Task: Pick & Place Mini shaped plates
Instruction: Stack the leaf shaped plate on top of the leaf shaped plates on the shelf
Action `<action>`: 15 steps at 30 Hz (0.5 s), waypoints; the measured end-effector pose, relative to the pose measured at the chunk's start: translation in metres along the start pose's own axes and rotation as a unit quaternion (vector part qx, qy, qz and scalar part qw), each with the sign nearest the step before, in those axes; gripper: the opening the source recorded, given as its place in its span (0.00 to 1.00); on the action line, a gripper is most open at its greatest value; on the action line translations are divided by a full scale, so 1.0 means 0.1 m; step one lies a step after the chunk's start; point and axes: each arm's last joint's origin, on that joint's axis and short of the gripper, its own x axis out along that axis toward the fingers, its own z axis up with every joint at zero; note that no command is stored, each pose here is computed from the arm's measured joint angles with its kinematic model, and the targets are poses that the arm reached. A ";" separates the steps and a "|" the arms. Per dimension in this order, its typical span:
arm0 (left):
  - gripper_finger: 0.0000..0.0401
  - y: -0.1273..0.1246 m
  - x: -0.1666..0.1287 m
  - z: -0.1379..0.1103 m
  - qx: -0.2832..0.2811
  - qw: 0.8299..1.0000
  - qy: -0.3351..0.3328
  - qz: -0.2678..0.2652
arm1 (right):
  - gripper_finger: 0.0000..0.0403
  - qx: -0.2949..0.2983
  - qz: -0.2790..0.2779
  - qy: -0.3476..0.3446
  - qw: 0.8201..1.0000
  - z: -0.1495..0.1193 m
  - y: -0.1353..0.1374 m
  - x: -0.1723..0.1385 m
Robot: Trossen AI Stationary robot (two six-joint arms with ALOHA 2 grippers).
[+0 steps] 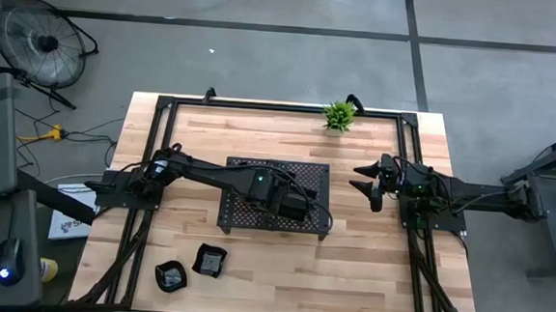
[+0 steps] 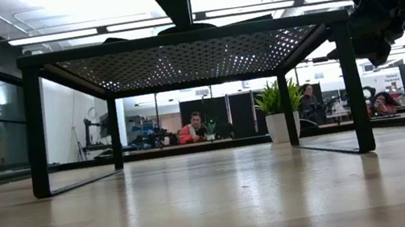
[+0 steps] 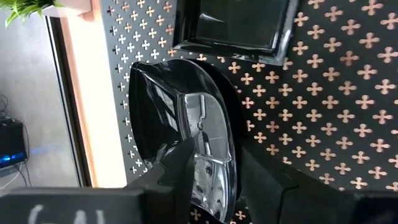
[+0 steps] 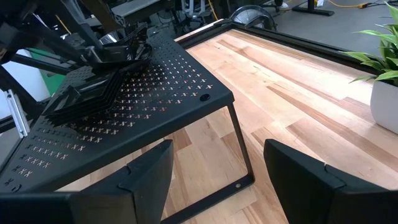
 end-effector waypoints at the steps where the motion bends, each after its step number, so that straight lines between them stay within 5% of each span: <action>1: 0.29 0.01 0.00 0.00 -0.001 1.000 0.000 0.000 | 0.61 0.000 0.000 0.000 1.000 0.00 0.00 0.00; 15: 0.47 0.02 0.02 0.00 -0.004 1.000 0.004 -0.022 | 0.61 0.000 0.000 0.000 1.000 0.00 0.00 0.00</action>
